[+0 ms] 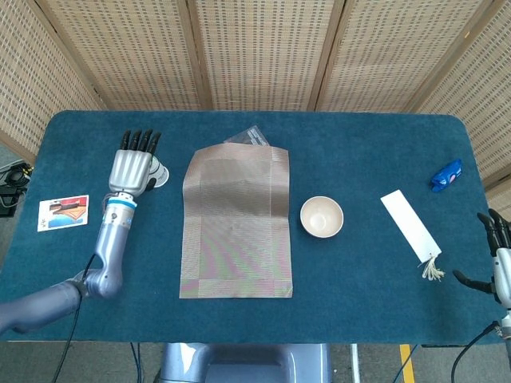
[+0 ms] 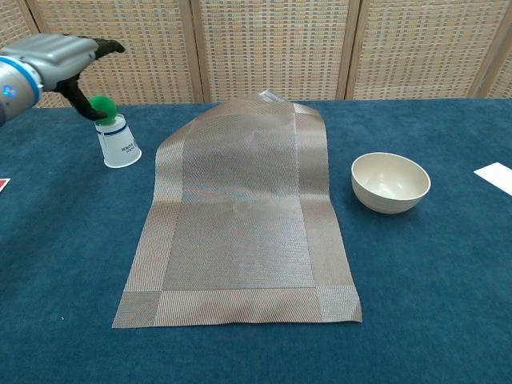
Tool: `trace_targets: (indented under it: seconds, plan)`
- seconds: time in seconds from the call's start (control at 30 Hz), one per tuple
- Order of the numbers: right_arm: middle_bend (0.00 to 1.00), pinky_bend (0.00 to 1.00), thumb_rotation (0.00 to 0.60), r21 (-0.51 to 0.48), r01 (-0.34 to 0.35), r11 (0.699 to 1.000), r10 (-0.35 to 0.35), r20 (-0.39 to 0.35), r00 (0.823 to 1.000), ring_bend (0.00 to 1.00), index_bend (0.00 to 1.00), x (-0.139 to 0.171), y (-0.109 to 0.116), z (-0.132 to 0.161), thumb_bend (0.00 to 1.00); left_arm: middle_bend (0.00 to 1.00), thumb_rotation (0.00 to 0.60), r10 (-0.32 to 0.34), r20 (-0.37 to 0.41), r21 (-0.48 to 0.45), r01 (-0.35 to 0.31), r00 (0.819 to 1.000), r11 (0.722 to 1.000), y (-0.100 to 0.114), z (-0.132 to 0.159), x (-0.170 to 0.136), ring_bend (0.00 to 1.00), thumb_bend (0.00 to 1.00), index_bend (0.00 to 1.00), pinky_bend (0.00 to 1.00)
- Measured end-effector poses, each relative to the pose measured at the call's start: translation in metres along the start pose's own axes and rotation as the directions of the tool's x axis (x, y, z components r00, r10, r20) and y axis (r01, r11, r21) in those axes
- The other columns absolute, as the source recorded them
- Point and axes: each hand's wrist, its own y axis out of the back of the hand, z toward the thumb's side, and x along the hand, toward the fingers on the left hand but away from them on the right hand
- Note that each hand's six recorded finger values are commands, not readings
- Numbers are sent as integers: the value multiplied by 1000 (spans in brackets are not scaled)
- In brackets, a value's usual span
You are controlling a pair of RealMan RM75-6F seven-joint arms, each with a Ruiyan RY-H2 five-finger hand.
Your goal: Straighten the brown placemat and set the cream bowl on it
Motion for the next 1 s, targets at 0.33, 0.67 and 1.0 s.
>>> trace_targets:
  seconds: [0.33, 0.67, 1.0]
  plan:
    - [0, 0, 600, 18, -27, 999, 27, -19, 999, 0, 57, 2, -10, 5, 91, 0, 600, 34, -31, -109, -37, 999, 993, -2, -63, -98, 0, 247, 0, 0]
    - [0, 0, 600, 33, -44, 998, 46, -65, 997, 0, 122, 7, -20, 17, 92, 0, 600, -26, -97, -123, 14, 995, 992, -15, -115, -185, 0, 248, 0, 0]
    - [0, 0, 600, 60, -55, 997, 63, -141, 988, 0, 209, 0, -47, 43, 118, 0, 600, -25, -115, -147, 8, 993, 989, -19, -135, -223, 0, 247, 0, 0]
